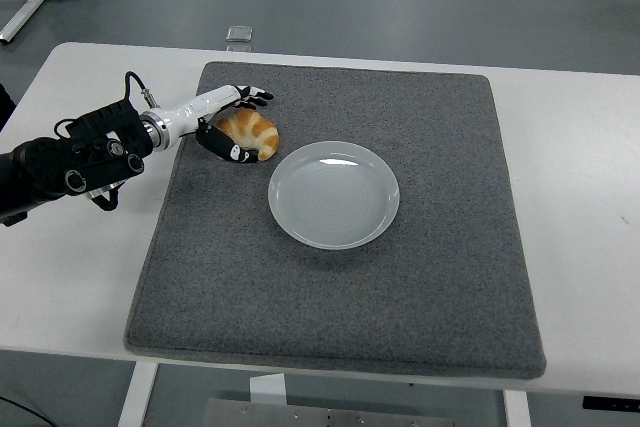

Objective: Place the bread on the plate

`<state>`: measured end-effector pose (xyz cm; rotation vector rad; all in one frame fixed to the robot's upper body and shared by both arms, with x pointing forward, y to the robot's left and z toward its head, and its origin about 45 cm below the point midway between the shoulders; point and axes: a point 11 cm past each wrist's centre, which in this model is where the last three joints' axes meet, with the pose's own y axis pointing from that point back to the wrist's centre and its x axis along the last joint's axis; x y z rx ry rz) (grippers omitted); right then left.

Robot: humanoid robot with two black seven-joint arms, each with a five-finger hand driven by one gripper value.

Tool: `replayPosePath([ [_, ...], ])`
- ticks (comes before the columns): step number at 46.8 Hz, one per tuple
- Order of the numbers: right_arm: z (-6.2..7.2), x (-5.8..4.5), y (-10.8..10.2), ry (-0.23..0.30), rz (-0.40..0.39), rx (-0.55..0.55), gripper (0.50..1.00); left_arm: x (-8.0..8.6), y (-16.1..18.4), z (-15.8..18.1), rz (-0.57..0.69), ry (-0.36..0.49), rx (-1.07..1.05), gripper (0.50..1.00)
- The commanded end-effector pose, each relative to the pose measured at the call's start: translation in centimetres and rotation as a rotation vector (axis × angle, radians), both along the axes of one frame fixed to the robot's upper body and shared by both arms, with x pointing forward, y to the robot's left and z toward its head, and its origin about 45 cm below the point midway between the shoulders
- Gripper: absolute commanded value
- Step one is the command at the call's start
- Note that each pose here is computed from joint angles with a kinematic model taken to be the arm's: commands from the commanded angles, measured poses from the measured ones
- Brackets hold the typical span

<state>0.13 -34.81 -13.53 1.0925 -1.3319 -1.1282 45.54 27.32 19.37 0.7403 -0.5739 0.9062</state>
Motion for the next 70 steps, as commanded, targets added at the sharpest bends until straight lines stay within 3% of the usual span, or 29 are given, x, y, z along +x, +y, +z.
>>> replayPosePath([
  [1,0.0,0.0,0.0,0.0,0.0,0.0,0.952,0.0,0.0,0.0,-0.002,0.001,0.001,0.885],
  [10,0.0,0.0,0.0,0.0,0.0,0.0,0.952,0.1,-0.3,0.3,-0.008,-0.005,0.001,0.767],
  [17,0.0,0.0,0.0,0.0,0.0,0.0,0.952,0.3,-0.2,0.6,-0.008,-0.011,0.005,0.5],
  [46,0.0,0.0,0.0,0.0,-0.002,0.0,0.952,1.2,-0.2,2.7,-0.011,-0.06,-0.017,0.5],
  [54,0.0,0.0,0.0,0.0,0.0,0.0,0.952,1.4,1.2,3.4,0.013,-0.072,-0.005,0.5],
  [70,0.0,0.1,0.0,-0.002,-0.003,0.002,0.952,4.1,6.6,14.6,0.069,-0.248,0.064,0.5],
])
